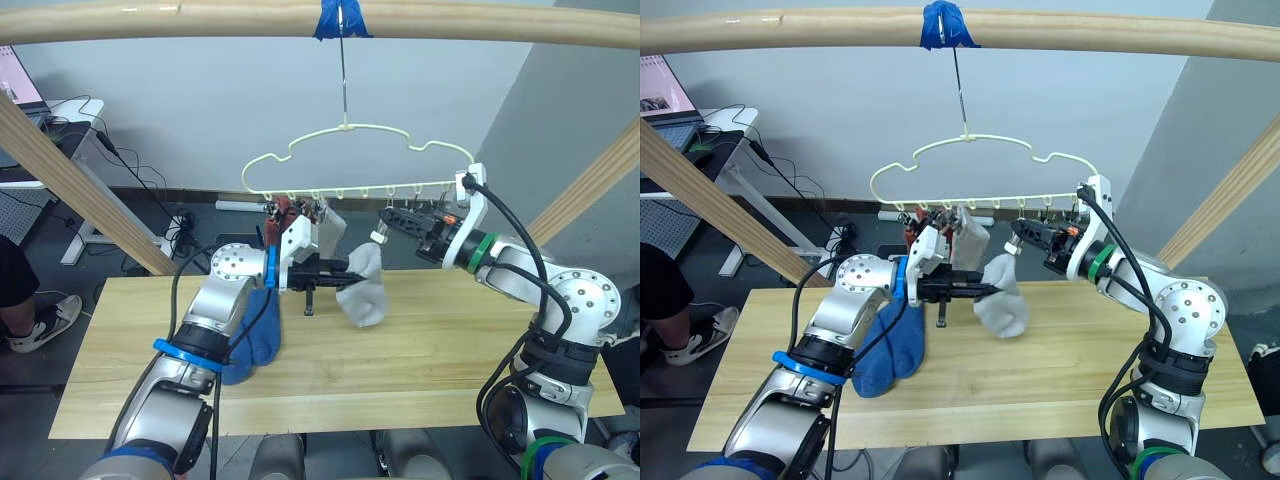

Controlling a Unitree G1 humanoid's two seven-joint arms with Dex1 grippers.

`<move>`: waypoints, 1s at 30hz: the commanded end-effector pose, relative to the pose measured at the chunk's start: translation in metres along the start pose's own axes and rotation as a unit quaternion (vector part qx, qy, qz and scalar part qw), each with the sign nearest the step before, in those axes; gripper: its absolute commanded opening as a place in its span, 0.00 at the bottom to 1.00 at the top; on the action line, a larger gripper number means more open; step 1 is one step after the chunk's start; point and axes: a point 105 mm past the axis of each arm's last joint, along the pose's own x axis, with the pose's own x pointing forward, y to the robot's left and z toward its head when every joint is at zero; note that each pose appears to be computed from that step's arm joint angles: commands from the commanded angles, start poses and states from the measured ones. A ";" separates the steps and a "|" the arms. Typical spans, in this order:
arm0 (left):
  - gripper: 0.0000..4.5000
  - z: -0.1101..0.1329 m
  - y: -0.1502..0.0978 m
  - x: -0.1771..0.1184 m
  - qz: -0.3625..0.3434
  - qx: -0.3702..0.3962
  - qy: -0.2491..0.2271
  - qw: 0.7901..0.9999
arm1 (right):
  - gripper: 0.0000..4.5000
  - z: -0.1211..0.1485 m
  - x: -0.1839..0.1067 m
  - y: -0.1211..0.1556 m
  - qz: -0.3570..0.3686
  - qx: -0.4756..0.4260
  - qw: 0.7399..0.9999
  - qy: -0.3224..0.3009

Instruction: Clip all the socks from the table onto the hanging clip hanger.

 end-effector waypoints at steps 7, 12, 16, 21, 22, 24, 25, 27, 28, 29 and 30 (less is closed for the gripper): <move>0.00 0.015 0.013 0.001 0.021 0.031 -0.023 0.999 | 0.02 0.002 -0.002 0.002 -0.005 -0.012 1.000 -0.006; 0.00 0.017 0.014 0.000 0.025 0.034 -0.027 0.999 | 0.02 0.002 0.000 0.001 -0.006 -0.011 1.000 -0.007; 0.00 0.021 0.017 0.001 0.034 0.038 -0.036 0.998 | 0.02 0.000 0.001 0.002 -0.006 -0.012 1.000 -0.004; 0.00 0.023 0.019 0.002 0.038 0.043 -0.039 0.998 | 0.02 -0.002 0.001 0.001 -0.008 -0.014 1.000 -0.003; 0.00 0.023 0.019 0.002 0.038 0.043 -0.039 0.998 | 0.02 -0.002 0.001 0.001 -0.008 -0.014 1.000 -0.002; 0.00 0.024 0.019 0.003 0.038 0.044 -0.040 0.997 | 0.02 -0.002 0.002 0.001 -0.008 -0.014 1.000 -0.003; 0.00 0.024 0.019 0.003 0.038 0.045 -0.041 0.997 | 0.02 -0.002 0.002 0.002 -0.008 -0.015 1.000 -0.002; 0.00 0.026 0.019 0.005 0.038 0.045 -0.044 0.997 | 0.02 -0.002 0.002 0.002 -0.007 -0.013 1.000 -0.003; 0.00 0.026 0.019 0.006 0.037 0.045 -0.046 0.997 | 0.02 -0.003 0.003 0.002 -0.008 -0.014 1.000 -0.003; 0.00 0.027 0.019 0.006 0.036 0.045 -0.047 0.997 | 0.02 -0.003 0.003 0.002 -0.008 -0.015 1.000 -0.003; 0.00 0.027 0.019 0.007 0.036 0.045 -0.047 0.997 | 0.02 -0.003 0.003 0.002 -0.009 -0.016 1.000 -0.003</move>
